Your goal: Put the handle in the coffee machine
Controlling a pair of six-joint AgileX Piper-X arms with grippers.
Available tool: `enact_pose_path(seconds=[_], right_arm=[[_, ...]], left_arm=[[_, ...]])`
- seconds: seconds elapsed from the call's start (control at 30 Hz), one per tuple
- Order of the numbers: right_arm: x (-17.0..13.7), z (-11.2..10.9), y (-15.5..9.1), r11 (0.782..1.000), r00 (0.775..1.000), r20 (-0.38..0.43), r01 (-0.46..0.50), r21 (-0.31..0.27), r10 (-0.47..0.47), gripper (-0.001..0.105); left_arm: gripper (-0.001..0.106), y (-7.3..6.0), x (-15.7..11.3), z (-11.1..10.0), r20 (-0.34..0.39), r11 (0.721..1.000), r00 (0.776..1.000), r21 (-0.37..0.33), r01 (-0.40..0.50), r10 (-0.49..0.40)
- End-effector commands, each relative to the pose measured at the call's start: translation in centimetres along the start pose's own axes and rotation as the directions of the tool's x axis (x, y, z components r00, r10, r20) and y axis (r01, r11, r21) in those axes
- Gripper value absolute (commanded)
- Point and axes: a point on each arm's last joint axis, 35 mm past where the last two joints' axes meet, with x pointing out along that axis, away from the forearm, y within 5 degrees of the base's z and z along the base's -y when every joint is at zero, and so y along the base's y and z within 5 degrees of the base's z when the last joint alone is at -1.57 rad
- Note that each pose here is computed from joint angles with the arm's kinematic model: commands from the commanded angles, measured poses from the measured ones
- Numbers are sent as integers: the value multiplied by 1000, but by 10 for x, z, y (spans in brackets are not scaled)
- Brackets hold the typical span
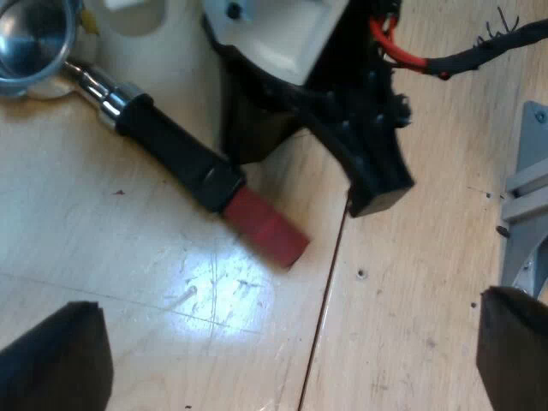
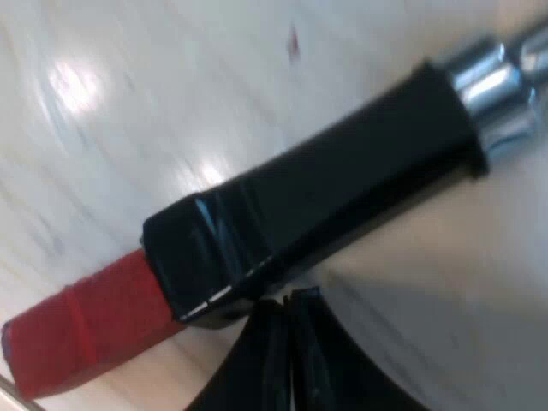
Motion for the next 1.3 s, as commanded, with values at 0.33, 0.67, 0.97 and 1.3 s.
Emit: enact_pose_path(seconds=[0.33, 0.67, 0.97, 1.3], right_arm=[[35, 23, 7, 985, 979, 191, -101, 140, 73, 0], [34, 27, 7, 984, 973, 227, -76, 159, 38, 0], [0, 14, 3, 986, 993, 121, -17, 166, -3, 0], [-55, 2, -3, 992, 990, 116, 72, 104, -84, 0]], left_arm=[[87, 9, -8, -3, 22, 996, 998, -74, -57, 58], [87, 10, -9, -4, 25, 994, 997, -85, -64, 66], [87, 11, -9, -2, 35, 994, 996, -76, -76, 79], [87, 11, -9, -1, 42, 994, 996, -72, -79, 82]])
